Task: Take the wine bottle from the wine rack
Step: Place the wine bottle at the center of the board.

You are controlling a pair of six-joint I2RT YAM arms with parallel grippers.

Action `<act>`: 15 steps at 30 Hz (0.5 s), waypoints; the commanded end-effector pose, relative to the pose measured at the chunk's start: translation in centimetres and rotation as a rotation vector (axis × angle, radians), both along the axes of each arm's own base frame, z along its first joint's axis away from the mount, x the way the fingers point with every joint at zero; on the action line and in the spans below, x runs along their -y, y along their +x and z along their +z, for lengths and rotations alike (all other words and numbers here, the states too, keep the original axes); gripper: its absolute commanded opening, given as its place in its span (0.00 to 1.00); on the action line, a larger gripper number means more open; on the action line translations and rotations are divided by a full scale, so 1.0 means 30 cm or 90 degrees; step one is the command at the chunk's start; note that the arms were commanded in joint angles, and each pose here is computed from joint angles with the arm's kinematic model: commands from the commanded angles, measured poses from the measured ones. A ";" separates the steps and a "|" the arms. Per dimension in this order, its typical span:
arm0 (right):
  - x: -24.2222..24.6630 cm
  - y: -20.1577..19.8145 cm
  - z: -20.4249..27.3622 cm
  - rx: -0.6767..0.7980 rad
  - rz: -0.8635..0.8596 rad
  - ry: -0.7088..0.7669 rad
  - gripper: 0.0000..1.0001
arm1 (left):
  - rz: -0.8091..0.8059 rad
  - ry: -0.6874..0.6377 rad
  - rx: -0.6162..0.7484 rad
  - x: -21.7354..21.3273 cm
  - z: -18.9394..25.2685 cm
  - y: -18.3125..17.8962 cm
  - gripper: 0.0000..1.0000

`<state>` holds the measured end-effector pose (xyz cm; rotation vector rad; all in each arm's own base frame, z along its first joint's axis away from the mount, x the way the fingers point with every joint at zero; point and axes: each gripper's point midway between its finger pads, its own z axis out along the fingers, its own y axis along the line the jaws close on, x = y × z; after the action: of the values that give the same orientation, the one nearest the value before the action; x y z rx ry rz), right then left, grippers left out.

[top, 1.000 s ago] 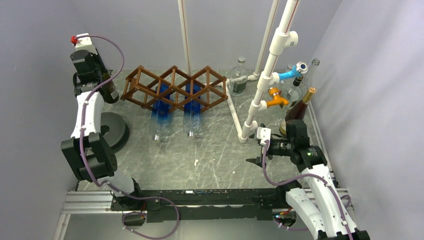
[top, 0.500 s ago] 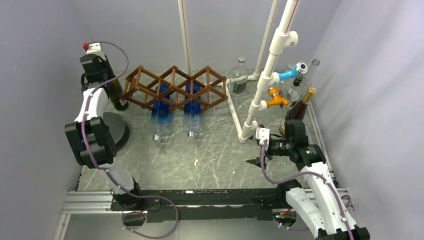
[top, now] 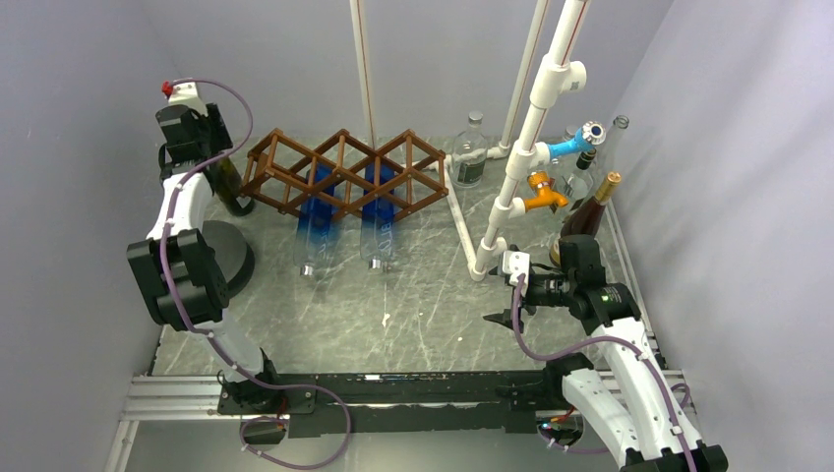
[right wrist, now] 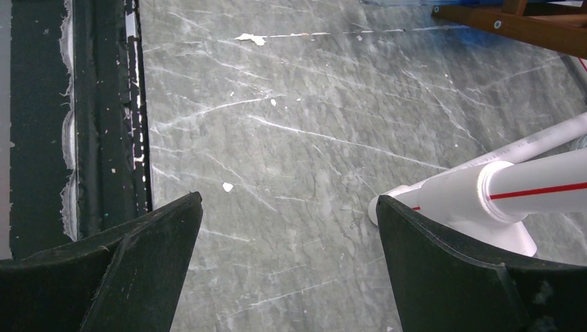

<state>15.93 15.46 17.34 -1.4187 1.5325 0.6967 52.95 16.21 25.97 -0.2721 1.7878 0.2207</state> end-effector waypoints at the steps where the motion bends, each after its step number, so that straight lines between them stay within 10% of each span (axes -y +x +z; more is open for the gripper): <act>1: -0.007 0.001 0.005 0.020 0.013 0.003 1.00 | -0.007 0.011 0.069 0.012 0.156 -0.011 0.70; 15: -0.003 0.012 0.002 0.035 0.004 -0.005 1.00 | 0.052 -0.114 0.138 0.054 0.377 -0.161 0.99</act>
<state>15.75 15.47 16.77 -1.4281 1.5408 0.6953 50.74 15.66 30.67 -0.4172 1.7357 0.1580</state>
